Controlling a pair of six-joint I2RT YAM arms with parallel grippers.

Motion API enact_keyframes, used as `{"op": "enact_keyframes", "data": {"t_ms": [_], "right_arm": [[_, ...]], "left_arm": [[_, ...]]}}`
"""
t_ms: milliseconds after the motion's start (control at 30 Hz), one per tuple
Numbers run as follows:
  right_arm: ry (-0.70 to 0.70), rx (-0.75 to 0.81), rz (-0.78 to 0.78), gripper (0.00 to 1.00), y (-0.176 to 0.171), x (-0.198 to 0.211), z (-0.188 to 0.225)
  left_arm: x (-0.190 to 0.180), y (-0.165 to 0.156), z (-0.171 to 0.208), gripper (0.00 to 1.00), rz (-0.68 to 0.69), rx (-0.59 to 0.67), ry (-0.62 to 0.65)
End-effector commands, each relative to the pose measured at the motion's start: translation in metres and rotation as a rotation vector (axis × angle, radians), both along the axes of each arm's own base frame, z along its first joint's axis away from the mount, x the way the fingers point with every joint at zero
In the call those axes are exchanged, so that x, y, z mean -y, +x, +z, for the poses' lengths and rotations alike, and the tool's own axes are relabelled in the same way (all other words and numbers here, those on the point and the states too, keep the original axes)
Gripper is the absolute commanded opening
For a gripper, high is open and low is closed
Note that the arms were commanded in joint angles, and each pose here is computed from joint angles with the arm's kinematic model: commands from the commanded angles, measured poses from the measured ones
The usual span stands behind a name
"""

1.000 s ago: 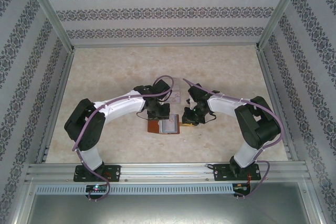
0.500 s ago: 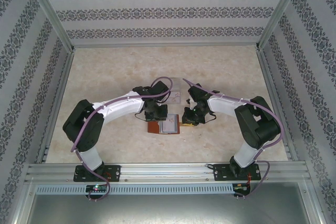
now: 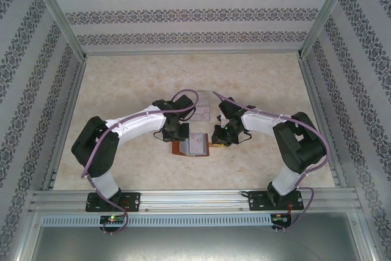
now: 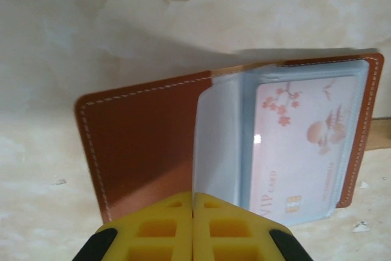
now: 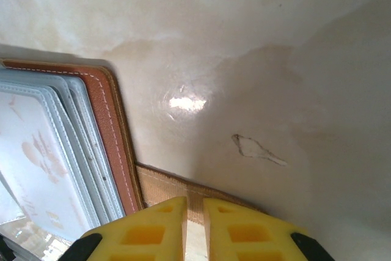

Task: Take the credit cards out of the card holder

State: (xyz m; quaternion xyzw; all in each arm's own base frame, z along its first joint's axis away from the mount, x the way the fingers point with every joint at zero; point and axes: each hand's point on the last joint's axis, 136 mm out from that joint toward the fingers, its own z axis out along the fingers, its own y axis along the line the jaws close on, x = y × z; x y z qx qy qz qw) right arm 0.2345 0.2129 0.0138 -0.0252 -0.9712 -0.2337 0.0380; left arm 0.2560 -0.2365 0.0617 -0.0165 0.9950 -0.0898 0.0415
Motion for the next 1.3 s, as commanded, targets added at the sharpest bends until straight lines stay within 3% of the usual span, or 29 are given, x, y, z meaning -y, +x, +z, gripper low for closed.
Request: {"op": "enact_keyframes", "data": {"t_ms": [0, 367, 567, 800, 1100, 1267], "right_arm": [[-0.061, -0.066, 0.032, 0.18, -0.018, 0.008, -0.022], [-0.070, -0.080, 0.029, 0.18, -0.021, 0.009, -0.024], [-0.074, -0.081, 0.034, 0.18, -0.020, 0.008, -0.021], [-0.072, -0.073, 0.033, 0.19, -0.019, 0.006, -0.015], [-0.056, -0.033, 0.040, 0.19, -0.014, -0.002, 0.005], [-0.037, -0.016, 0.041, 0.19, -0.011, -0.010, 0.015]], "left_arm": [[-0.024, -0.006, -0.007, 0.07, -0.013, -0.020, 0.094], [-0.042, -0.010, -0.037, 0.14, -0.069, -0.066, 0.206], [-0.060, -0.006, -0.027, 0.19, -0.105, -0.040, 0.313], [-0.069, -0.002, -0.005, 0.18, -0.116, 0.003, 0.343], [-0.052, 0.012, 0.031, 0.17, -0.097, 0.130, 0.192], [-0.024, 0.017, 0.040, 0.17, -0.069, 0.153, -0.017]]}}
